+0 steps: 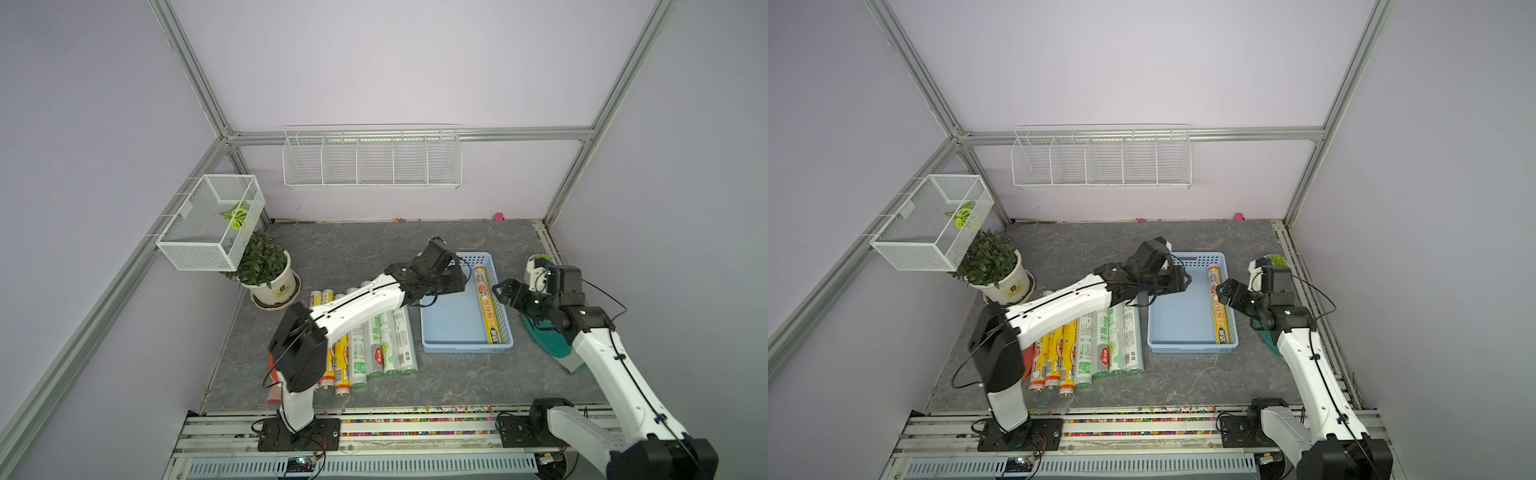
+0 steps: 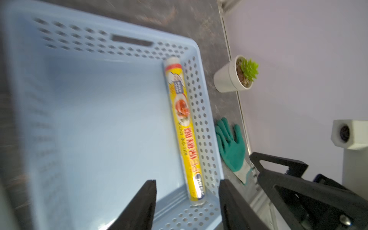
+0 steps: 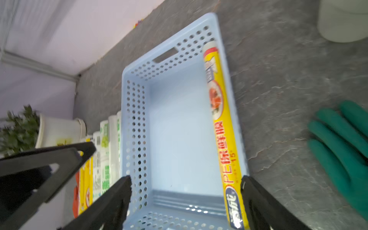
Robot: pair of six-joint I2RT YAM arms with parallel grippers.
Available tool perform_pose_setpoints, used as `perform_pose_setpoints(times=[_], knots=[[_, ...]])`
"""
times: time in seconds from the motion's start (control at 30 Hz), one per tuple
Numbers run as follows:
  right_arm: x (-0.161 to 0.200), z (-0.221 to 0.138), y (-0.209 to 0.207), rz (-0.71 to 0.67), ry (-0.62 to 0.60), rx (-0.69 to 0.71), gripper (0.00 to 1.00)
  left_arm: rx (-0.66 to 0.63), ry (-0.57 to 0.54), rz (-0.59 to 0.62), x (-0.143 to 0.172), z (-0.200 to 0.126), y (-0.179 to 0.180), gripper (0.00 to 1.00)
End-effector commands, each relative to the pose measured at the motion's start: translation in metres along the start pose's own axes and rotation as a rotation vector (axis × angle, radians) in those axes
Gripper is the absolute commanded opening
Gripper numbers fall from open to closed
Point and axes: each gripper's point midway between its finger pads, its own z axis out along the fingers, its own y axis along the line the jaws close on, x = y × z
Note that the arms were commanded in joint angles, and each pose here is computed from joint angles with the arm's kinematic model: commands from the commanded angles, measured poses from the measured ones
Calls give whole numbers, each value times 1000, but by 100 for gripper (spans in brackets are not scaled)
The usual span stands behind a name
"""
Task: Put the plastic wrap into the basket
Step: Place the plastic wrap in the basket, then pick up the plastic wrap from the center of the board.
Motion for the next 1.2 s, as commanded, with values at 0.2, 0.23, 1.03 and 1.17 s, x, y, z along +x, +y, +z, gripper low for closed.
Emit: perform_pose_setpoints(times=[0.2,0.23,1.03,1.17], knots=[[49,46,78,-420,167,156,91,-320,-120,-23,18,-54,136,60],[53,49,81,-432,181,172,91,-327,-115,-27,21,-55,140,67],[70,78,66,-246,152,191,94,-488,228,-111,57,-7,169,62],[72,82,69,-232,150,165,95,-488,249,-123,60,5,169,62]])
